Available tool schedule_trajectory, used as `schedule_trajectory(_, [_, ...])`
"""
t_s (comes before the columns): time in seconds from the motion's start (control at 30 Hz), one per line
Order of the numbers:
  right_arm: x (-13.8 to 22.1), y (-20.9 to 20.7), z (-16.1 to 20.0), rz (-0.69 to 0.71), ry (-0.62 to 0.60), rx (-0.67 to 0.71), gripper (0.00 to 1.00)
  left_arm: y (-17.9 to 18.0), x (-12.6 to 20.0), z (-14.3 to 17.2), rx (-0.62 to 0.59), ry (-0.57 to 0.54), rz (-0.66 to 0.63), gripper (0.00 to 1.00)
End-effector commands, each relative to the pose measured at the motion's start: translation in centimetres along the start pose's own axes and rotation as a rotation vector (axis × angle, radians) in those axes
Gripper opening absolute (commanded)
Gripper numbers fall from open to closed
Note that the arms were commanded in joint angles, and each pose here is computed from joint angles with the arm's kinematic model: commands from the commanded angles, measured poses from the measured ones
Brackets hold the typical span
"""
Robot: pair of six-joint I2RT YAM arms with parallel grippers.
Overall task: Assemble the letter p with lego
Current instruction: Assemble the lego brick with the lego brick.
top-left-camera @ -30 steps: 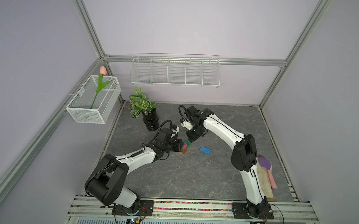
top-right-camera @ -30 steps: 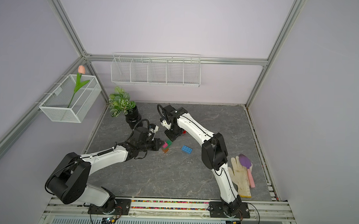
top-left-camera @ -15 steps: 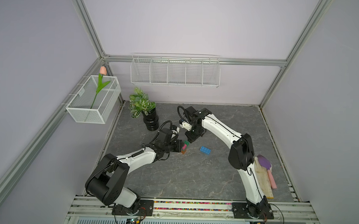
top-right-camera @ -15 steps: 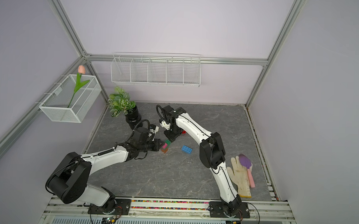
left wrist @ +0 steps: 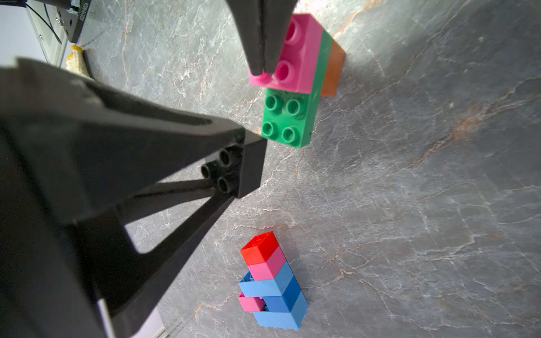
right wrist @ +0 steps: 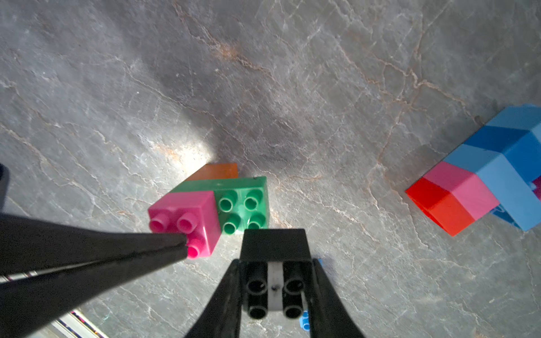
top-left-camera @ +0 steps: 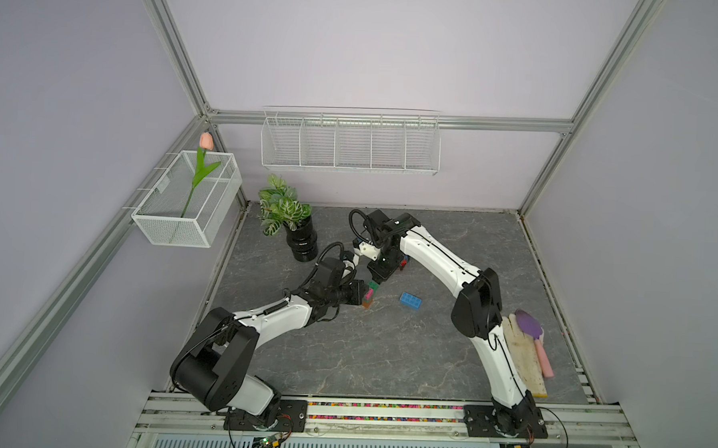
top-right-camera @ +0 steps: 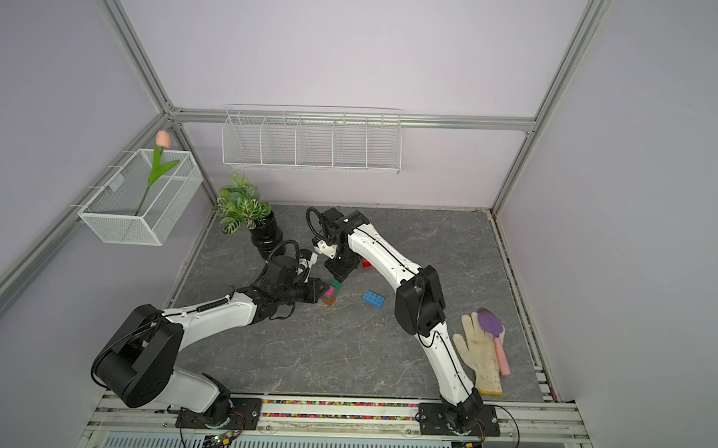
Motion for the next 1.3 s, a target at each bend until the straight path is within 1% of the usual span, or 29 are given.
schedule_trajectory(0.0, [-1.2,1.0,0.2,-0.026,0.054,0.047,0.19,2.1,-0.6,3.0,0.019,0.102,-0.072,0.0])
schedule_trajectory(0.37, [-1.8,1.3,-0.6,0.005,0.074,0.072,0.18,2.3,-0.7,3.4,0.016,0.112,-0.073,0.0])
schedule_trajectory(0.7, [-2.6,1.2,-0.2,0.019,0.118,0.097,0.18,2.5,-0.8,3.6,0.016,0.119,-0.075,0.0])
schedule_trajectory(0.97, [-2.8,1.1,-0.3,0.029,0.117,0.102,0.18,2.7,-1.0,3.8,0.017,0.126,-0.079,0.0])
schedule_trajectory(1.27, [-3.4,1.2,-0.4,0.008,0.121,0.09,0.18,2.9,-1.1,4.1,0.021,0.13,-0.083,0.0])
Point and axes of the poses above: each gripper's point midway between its finger pads, its own x axis back along the fingers, its own y axis along the line the jaws close on, z = x × y, the point moved 5 cm from there along x, back along the fingers, and after that the axes turned 8 degrees about x, right-handed, at the moved point
